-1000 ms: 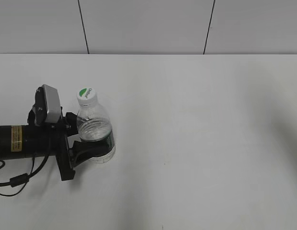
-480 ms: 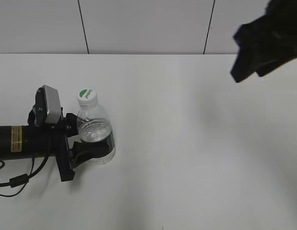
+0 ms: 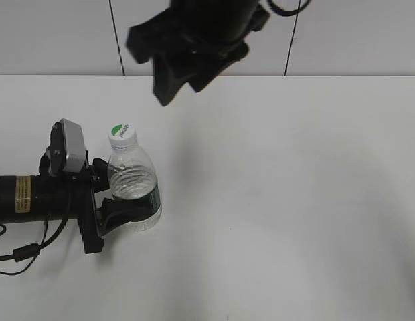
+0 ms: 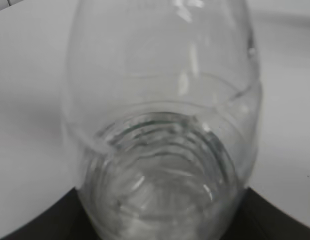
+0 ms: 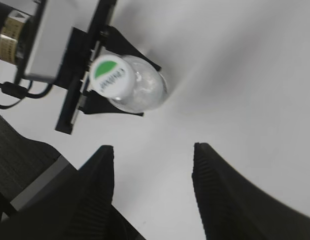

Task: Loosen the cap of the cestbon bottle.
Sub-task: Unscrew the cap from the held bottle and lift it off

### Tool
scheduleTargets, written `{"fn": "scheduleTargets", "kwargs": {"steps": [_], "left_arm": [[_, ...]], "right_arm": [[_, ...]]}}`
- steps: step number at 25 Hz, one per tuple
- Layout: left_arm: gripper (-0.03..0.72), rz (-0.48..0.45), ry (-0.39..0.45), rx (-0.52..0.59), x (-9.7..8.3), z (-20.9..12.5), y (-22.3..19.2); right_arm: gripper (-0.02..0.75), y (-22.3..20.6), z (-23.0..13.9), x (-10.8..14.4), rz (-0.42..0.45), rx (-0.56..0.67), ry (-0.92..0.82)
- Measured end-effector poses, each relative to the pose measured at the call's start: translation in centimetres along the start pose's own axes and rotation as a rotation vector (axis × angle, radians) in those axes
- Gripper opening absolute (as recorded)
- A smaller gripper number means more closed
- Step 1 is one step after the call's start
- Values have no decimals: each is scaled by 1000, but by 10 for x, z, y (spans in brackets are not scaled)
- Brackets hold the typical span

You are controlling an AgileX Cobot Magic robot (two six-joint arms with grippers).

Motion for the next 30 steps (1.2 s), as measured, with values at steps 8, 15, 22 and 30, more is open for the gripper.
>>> {"fn": "scheduleTargets", "kwargs": {"steps": [8, 15, 22, 30], "left_arm": [[391, -12, -4, -1, -2, 0, 0], [391, -15, -7, 2, -2, 0, 0], [391, -16, -5, 3, -2, 0, 0], [391, -16, -5, 3, -2, 0, 0]], "right_arm": [[394, -39, 17, 39, 40, 12, 71], [394, -65, 13, 37, 22, 63, 73], [394, -73, 13, 26, -47, 70, 94], [394, -83, 10, 27, -33, 93, 81]]}}
Point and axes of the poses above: a point on each arm's last joint axis where the gripper is mounted, y pointing back along that axis away from the gripper, x along the wrist's bending axis when the last joint is at zero, z = x × y, the point moved 7 cm from there along -y, pointing out along that axis toward the gripper, and after that the axes turned 13 degrees about -y, right-handed, at the moved point
